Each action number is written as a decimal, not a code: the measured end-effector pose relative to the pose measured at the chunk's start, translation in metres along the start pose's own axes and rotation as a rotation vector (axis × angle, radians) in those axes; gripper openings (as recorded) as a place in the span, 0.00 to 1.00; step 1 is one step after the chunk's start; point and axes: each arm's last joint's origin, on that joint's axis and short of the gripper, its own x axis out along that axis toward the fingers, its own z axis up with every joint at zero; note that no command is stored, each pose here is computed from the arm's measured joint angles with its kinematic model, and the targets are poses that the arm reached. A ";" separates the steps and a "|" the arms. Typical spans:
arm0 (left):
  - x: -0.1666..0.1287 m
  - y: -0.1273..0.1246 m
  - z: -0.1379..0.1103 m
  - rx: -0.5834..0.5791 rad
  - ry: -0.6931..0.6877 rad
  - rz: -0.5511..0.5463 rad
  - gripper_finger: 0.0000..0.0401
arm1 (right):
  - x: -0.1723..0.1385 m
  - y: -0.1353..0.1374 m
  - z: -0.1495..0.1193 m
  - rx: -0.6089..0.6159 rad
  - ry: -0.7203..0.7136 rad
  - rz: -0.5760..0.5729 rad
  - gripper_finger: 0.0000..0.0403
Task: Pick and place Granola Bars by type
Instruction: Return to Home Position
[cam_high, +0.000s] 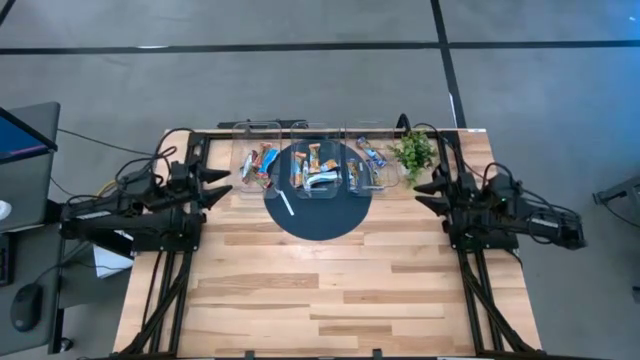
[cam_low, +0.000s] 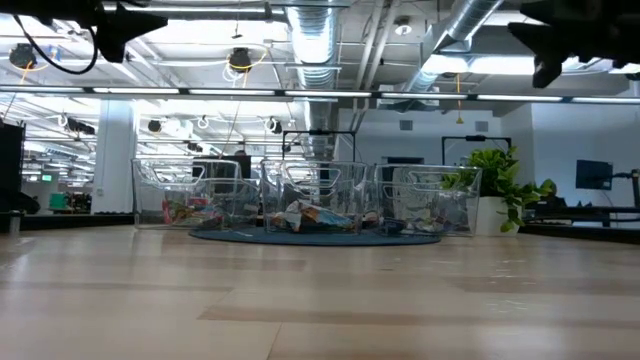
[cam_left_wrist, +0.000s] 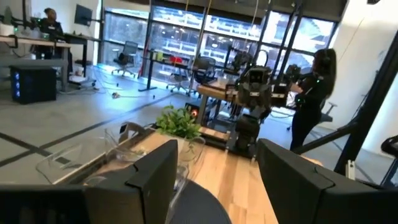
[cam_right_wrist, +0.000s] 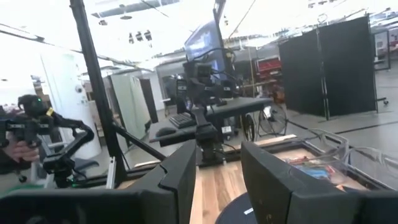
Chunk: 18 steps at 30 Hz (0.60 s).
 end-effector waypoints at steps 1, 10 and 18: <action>-0.001 0.000 0.000 -0.001 -0.004 -0.003 0.53 | -0.002 0.000 -0.002 0.000 -0.009 0.000 0.30; 0.009 0.004 -0.042 -0.083 -0.014 -0.023 0.53 | -0.001 -0.004 -0.013 0.054 0.049 -0.065 0.30; 0.010 0.008 -0.074 -0.153 -0.136 -0.088 0.53 | -0.001 -0.004 -0.014 0.083 0.065 -0.059 0.30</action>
